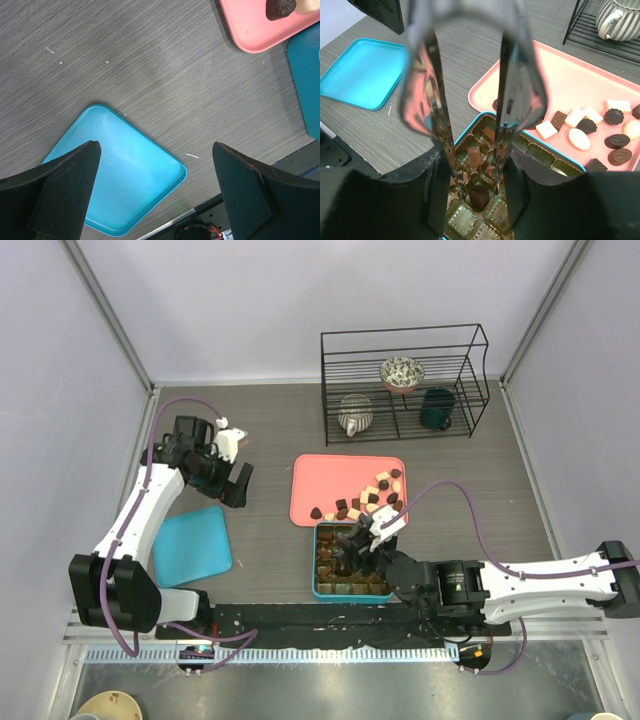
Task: Pack the chocolate
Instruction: Place the fake chocolate in the packing box, then pick up the fake chocolate from the plate.
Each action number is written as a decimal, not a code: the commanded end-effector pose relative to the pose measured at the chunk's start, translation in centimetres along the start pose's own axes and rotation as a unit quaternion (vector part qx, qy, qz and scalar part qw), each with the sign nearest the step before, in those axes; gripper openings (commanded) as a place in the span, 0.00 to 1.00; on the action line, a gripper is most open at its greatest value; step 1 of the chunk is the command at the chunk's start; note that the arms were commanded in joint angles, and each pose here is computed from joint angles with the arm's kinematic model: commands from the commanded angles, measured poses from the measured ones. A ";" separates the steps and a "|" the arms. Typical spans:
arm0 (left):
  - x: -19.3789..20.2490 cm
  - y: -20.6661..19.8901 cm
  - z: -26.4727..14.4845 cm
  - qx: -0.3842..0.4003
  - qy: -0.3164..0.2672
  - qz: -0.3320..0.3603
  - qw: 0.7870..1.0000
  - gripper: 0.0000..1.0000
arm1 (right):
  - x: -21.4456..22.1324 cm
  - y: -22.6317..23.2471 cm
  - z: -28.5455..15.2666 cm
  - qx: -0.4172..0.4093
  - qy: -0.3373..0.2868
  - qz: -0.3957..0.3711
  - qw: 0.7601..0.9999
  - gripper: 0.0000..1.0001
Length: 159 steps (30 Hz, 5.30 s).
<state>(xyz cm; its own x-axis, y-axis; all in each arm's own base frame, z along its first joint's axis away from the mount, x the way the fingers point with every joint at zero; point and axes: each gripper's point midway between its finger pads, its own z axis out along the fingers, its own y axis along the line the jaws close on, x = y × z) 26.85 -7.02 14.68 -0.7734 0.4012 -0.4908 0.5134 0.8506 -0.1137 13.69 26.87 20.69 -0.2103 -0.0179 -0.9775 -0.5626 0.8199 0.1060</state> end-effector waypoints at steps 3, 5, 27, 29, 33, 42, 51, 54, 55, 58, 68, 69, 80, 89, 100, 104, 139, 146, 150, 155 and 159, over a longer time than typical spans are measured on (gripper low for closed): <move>-0.8 -0.5 -1.1 0.006 -0.024 0.004 1.000 1.00 | -2.7 -0.6 -0.4 0.018 -0.042 0.044 0.998 0.45; -0.8 -0.5 -1.2 0.006 -0.026 0.005 1.000 1.00 | -3.6 -1.1 -0.6 0.028 -0.053 0.047 0.997 0.41; -1.4 -0.7 -2.0 0.007 -0.032 0.006 0.999 1.00 | -10.1 -16.0 9.6 0.179 -0.150 0.036 0.972 0.36; -1.4 -0.7 -2.0 0.008 -0.033 0.007 0.999 1.00 | -9.0 -18.0 11.1 0.203 -0.135 0.031 0.969 0.36; -1.4 -0.7 -2.1 0.006 -0.033 0.010 0.999 1.00 | -9.2 -20.8 12.9 0.224 -0.139 0.039 0.964 0.35; -1.2 -0.5 -2.0 0.002 -0.031 0.020 0.999 1.00 | -9.0 -22.3 15.2 0.221 -0.136 0.039 0.965 0.36; -0.9 -0.3 -2.0 -0.003 -0.028 0.026 0.999 1.00 | -7.2 -23.5 16.0 0.234 -0.123 0.031 0.964 0.45; -0.9 -0.2 -2.1 -0.007 -0.028 0.030 0.999 1.00 | -6.7 -24.0 16.3 0.236 -0.126 0.023 0.963 0.46; -0.9 -0.2 -2.1 -0.007 -0.028 0.031 0.999 1.00 | -6.4 -24.1 16.5 0.237 -0.124 0.022 0.963 0.46; -0.9 -0.3 -2.3 -0.007 -0.029 0.033 0.999 1.00 | -5.9 -24.4 16.7 0.243 -0.120 0.017 0.962 0.47; -0.7 -0.3 -2.5 -0.008 -0.028 0.037 0.999 1.00 | -3.6 -25.5 15.5 0.263 -0.101 0.010 0.959 0.52; -0.7 -0.3 -2.5 -0.007 -0.027 0.036 0.999 1.00 | -3.6 -25.5 15.4 0.264 -0.101 0.010 0.959 0.52; -0.9 -0.6 -2.9 -0.002 -0.030 0.039 0.999 1.00 | -3.0 -25.7 14.2 0.274 -0.088 0.020 0.957 0.52; -0.9 -0.8 -3.1 0.003 -0.030 0.040 0.999 1.00 | -2.3 -25.2 13.4 0.264 -0.077 0.034 0.961 0.52; -0.9 -0.8 -3.3 0.001 -0.031 0.043 0.999 1.00 | -1.1 -24.8 13.9 0.253 -0.063 0.049 0.964 0.52; -0.9 -0.9 -3.3 0.005 -0.031 0.043 0.999 1.00 | -1.2 -24.4 13.8 0.244 -0.063 0.059 0.966 0.52; -0.6 -0.6 -3.3 -0.007 -0.028 0.039 0.999 1.00 | -10.3 -18.8 11.0 0.182 -0.097 0.052 0.977 0.21; -0.4 -0.8 -3.5 -0.009 -0.033 0.037 0.999 1.00 | -9.7 -13.6 6.3 0.159 -0.061 0.037 0.985 0.20; -0.3 -0.8 -3.4 -0.009 -0.032 0.035 0.999 1.00 | -8.3 -11.5 3.8 0.139 -0.038 0.052 0.988 0.19; -0.3 -0.7 -3.2 -0.010 -0.030 0.033 0.999 1.00 | -5.9 -8.9 1.7 0.110 0.002 0.066 0.992 0.19; -0.3 -0.7 -3.3 -0.011 -0.030 0.033 0.999 1.00 | -4.8 -6.8 0.3 0.086 0.021 0.070 0.994 0.19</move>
<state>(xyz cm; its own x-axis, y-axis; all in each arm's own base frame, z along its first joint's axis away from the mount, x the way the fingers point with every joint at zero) 25.22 -6.73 16.70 -0.7290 0.4481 -0.5174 0.5622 0.8232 -0.0792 20.40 21.93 24.21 -0.2741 0.0483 -0.9605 -0.4147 0.8952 0.1633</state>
